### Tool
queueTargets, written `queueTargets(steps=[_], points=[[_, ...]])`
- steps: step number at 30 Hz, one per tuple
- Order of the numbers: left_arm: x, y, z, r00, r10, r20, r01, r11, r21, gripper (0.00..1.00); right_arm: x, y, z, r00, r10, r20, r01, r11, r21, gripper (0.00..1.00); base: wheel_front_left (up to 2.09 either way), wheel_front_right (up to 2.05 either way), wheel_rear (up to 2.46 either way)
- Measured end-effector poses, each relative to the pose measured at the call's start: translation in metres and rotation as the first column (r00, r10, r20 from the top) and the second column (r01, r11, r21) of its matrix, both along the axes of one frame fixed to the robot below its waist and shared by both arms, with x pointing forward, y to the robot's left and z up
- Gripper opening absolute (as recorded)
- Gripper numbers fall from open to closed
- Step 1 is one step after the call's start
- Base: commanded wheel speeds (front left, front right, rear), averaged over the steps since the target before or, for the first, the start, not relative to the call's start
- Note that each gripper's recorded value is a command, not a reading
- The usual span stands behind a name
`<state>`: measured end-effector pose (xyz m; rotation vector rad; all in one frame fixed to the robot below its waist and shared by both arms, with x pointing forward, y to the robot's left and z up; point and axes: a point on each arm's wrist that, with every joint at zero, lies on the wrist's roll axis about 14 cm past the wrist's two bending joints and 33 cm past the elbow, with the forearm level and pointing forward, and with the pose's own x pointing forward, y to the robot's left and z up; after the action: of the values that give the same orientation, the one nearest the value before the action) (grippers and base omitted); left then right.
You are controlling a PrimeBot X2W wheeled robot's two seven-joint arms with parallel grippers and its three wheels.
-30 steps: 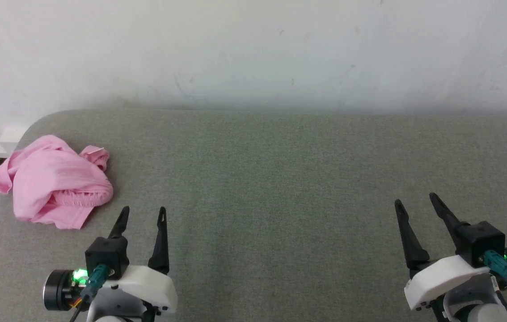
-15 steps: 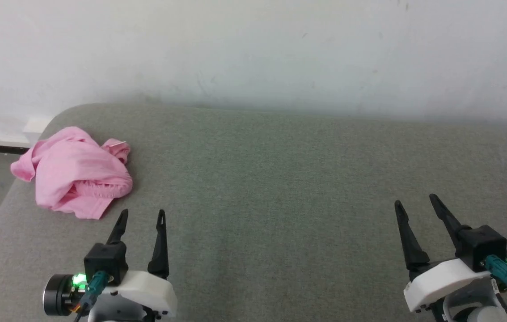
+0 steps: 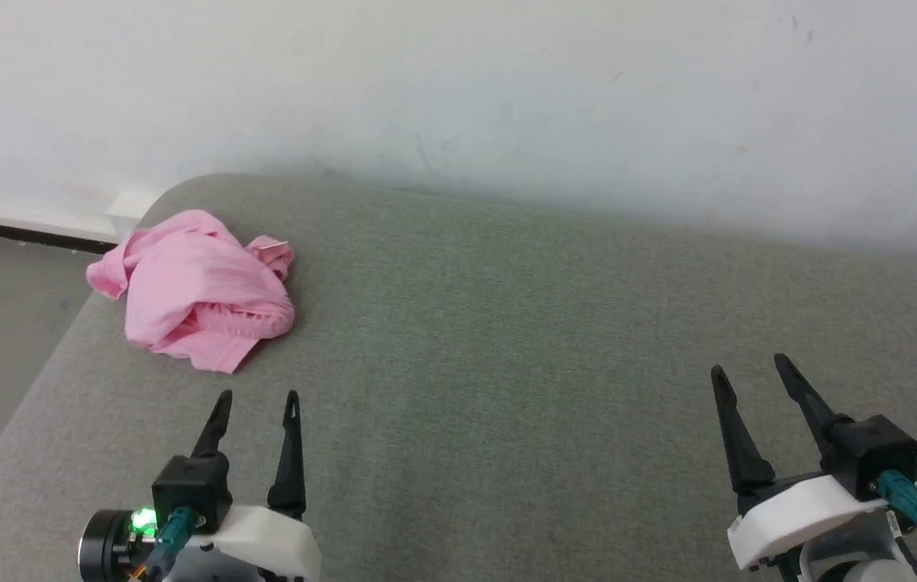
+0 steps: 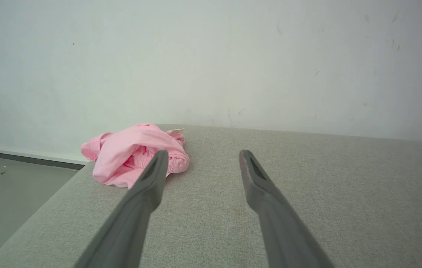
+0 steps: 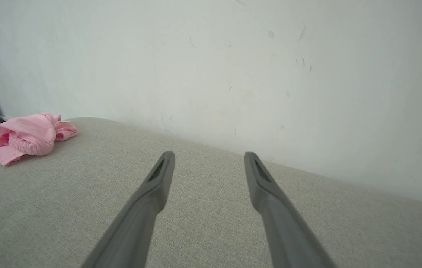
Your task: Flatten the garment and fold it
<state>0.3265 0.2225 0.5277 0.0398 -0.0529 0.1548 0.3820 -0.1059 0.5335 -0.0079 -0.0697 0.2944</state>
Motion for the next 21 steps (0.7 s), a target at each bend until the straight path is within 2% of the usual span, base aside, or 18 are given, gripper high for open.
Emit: queueTargets(steps=[21], points=[[-0.039,0.032,0.001,0.992,0.123,0.033,-0.123,0.992,0.001,1.0,0.005,0.044,0.005,0.991,0.128,0.032,-0.129,0.991,0.031,1.0,0.0,0.0,0.0]])
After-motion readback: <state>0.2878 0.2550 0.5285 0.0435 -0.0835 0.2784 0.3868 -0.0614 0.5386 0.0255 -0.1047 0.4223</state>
